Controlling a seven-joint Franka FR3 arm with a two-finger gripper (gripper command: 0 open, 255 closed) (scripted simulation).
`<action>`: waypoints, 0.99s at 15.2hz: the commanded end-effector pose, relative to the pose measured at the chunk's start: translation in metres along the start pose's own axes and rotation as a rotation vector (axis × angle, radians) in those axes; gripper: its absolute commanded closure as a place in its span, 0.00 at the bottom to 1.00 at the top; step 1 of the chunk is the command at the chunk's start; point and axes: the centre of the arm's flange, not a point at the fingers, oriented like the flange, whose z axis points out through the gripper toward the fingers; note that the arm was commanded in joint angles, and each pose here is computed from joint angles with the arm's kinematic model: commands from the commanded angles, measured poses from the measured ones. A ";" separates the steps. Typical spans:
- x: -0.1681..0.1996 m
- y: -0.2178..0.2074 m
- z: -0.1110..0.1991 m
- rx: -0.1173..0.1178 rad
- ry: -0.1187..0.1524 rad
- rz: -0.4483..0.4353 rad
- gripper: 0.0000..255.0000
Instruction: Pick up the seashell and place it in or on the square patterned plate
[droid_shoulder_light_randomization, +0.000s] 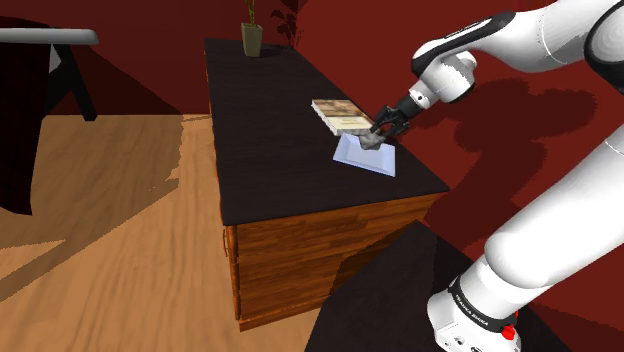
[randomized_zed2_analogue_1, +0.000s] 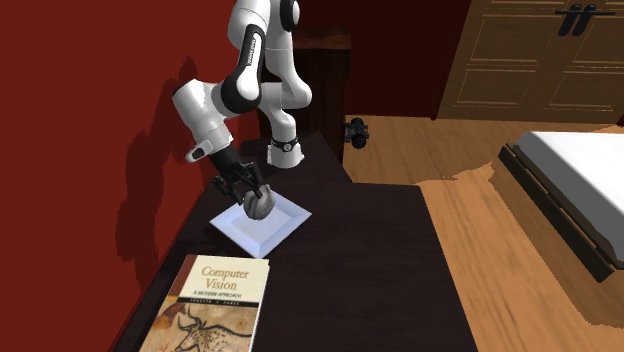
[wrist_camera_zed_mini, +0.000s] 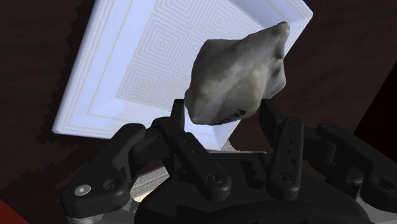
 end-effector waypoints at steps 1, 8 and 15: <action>-0.003 0.006 0.009 0.000 0.001 0.000 1.00; -0.005 0.012 0.020 0.000 0.001 0.000 1.00; -0.005 0.012 0.020 0.000 0.001 0.000 0.00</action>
